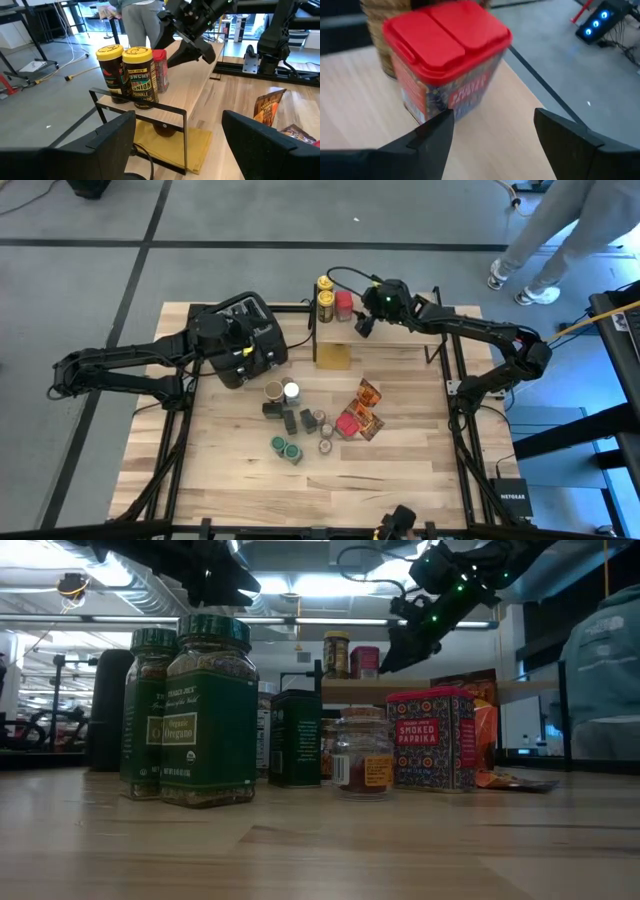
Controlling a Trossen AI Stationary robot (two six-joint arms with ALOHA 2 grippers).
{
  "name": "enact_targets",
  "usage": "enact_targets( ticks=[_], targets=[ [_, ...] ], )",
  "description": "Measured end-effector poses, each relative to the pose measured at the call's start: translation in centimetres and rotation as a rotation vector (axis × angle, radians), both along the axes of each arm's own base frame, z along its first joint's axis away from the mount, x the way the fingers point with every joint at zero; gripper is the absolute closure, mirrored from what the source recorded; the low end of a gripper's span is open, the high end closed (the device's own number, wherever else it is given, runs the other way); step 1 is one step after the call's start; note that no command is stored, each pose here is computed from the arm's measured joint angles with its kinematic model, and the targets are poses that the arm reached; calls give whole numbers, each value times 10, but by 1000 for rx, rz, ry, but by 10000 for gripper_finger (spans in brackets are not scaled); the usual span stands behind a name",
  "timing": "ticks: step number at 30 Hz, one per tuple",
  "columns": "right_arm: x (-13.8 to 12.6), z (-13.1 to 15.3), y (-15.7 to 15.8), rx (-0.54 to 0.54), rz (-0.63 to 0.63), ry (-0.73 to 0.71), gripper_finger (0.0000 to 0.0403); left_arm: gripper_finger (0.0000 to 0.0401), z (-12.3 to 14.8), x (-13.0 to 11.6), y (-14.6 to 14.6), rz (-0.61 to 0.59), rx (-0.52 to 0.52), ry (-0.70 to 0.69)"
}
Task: Shelf spices
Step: Put the red seasoning can on the shelf
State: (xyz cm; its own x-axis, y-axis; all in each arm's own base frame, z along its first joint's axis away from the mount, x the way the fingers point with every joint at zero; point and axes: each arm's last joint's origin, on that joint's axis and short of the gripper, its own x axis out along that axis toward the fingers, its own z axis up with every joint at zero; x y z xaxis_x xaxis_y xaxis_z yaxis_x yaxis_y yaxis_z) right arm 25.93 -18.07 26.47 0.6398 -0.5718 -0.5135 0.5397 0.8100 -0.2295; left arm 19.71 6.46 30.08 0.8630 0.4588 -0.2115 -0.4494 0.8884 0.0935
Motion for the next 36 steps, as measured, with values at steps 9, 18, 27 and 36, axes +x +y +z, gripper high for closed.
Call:
enact_targets(
  ticks=[9,18,27,36],
  targets=[
    [4,0,3,3,7,-17,123,111,0,0,0,0,-1,-1],
    [2,1,24,66,85,41,123,111,0,0,0,0,-1,1],
    [27,0,37,-56,95,1,123,111,0,0,0,3,-12,-4],
    [28,1,27,-108,43,-30,123,111,0,0,0,0,-2,1]
  ],
)
